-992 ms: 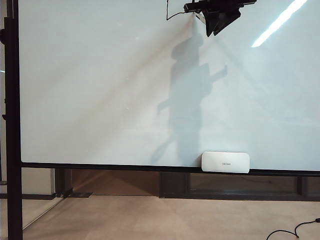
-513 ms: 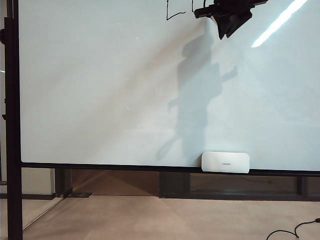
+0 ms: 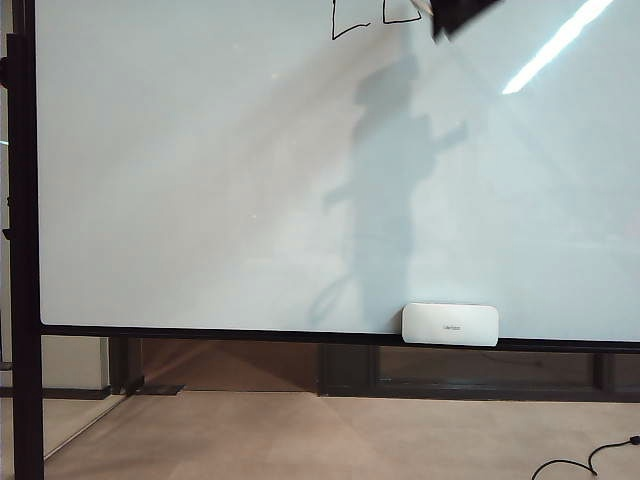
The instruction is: Reach to the right to find the marker pen, pick it up, and write the number 20 on the whiteboard.
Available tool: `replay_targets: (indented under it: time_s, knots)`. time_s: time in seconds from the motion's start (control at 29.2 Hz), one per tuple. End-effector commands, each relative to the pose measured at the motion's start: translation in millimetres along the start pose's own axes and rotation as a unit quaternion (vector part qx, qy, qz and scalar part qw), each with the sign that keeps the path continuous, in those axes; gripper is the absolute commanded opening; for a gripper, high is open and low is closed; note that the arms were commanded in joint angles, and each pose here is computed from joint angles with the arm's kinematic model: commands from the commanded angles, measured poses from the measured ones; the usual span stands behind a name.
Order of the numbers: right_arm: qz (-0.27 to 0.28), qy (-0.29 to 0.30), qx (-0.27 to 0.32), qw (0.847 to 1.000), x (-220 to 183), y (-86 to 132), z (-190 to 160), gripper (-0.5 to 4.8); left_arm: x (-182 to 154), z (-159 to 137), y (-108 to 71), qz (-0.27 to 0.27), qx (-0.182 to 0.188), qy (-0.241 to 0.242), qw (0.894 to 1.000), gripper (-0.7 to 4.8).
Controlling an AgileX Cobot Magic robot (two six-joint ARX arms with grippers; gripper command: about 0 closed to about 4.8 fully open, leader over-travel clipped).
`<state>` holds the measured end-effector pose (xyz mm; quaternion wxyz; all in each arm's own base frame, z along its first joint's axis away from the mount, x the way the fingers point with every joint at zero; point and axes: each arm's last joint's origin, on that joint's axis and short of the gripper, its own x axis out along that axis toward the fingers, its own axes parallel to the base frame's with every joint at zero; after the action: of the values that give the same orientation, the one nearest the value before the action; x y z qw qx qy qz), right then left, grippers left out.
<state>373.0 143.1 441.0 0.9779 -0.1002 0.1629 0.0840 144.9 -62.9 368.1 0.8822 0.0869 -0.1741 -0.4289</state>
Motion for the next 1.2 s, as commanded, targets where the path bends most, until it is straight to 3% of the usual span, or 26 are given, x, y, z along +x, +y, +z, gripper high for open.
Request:
replay_targets:
  time_s: [0.03, 0.44, 1.2]
  knots:
    - [0.024, -0.094, -0.003, 0.995, -14.8, 0.7, 22.9, -0.02, -0.3, 3.1, 0.5, 0.008, 0.006, -0.005, 1.0, -0.05]
    - [0.009, -0.117, 0.007, 0.993, -9.2, -15.2, 30.3, -0.02, -0.2, 3.1, 0.6, 0.008, 0.007, -0.005, 1.0, -0.05]
    - [0.037, -0.123, 0.006, 0.992, 7.0, -12.0, 34.1, -0.02, -0.1, 3.1, 0.1, -0.002, 0.012, -0.007, 1.0, -0.05]
